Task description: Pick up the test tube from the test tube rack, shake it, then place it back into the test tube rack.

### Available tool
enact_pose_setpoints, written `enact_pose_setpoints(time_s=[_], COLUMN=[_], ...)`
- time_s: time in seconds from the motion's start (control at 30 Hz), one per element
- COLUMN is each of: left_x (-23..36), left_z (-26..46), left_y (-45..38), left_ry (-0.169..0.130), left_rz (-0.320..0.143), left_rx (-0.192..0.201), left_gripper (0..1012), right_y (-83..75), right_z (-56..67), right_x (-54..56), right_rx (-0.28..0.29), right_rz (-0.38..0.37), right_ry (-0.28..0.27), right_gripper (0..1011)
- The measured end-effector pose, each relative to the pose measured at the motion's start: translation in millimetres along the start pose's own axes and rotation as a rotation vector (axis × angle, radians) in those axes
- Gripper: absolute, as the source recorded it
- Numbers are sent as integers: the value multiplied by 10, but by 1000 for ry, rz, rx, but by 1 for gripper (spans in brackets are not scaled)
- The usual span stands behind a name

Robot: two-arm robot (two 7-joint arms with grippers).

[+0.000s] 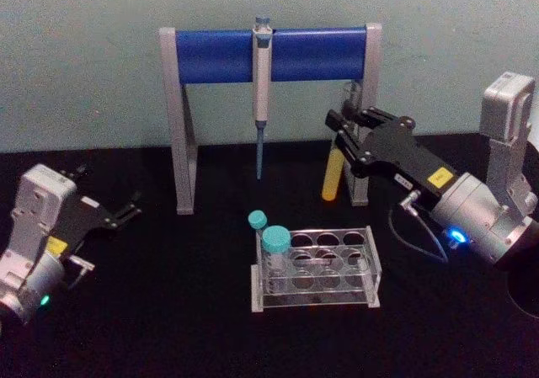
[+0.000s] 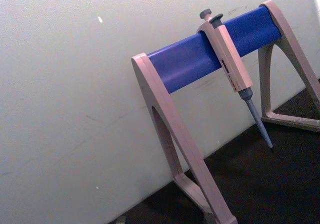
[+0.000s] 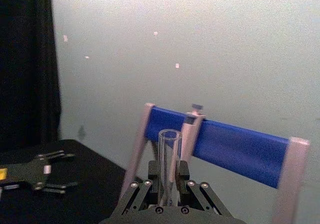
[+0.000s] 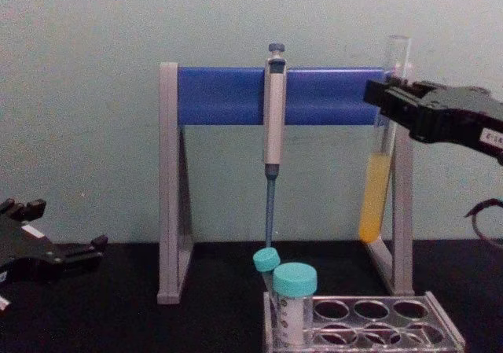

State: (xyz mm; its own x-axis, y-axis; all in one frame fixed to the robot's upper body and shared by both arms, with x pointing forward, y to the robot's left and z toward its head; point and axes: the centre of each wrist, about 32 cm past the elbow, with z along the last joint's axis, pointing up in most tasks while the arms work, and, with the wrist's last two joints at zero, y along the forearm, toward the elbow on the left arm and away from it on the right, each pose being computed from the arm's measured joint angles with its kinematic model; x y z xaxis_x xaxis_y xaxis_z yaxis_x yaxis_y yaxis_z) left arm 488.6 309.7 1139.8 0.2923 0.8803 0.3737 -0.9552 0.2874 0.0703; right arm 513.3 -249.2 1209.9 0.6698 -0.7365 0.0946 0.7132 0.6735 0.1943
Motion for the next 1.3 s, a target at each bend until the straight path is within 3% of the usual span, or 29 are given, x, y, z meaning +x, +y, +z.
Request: enact_pose_setpoints(time_s=[0.37, 0.6, 0.77, 0.93, 1.07, 1.3], left_x=[0, 0, 0, 0, 0, 0], left_z=[0, 0, 0, 0, 0, 0], left_y=[0, 0, 0, 0, 0, 0], left_ry=[0, 0, 0, 0, 0, 0], left_rz=[0, 0, 0, 0, 0, 0], left_rx=[0, 0, 0, 0, 0, 0], left_gripper=[1001, 1001, 1001, 1001, 1001, 1001], right_y=[-109, -298, -486, -562, -528, -325], right_z=[72, 242, 404, 471, 447, 311], right_x=[64, 117, 197, 252, 257, 230], right_rx=[-13, -103, -159, -154, -137, -88], right_rz=[153, 207, 157, 72, 23, -62], right_ry=[67, 83, 39, -5, -31, -55], right_gripper=[232, 232, 232, 232, 232, 232])
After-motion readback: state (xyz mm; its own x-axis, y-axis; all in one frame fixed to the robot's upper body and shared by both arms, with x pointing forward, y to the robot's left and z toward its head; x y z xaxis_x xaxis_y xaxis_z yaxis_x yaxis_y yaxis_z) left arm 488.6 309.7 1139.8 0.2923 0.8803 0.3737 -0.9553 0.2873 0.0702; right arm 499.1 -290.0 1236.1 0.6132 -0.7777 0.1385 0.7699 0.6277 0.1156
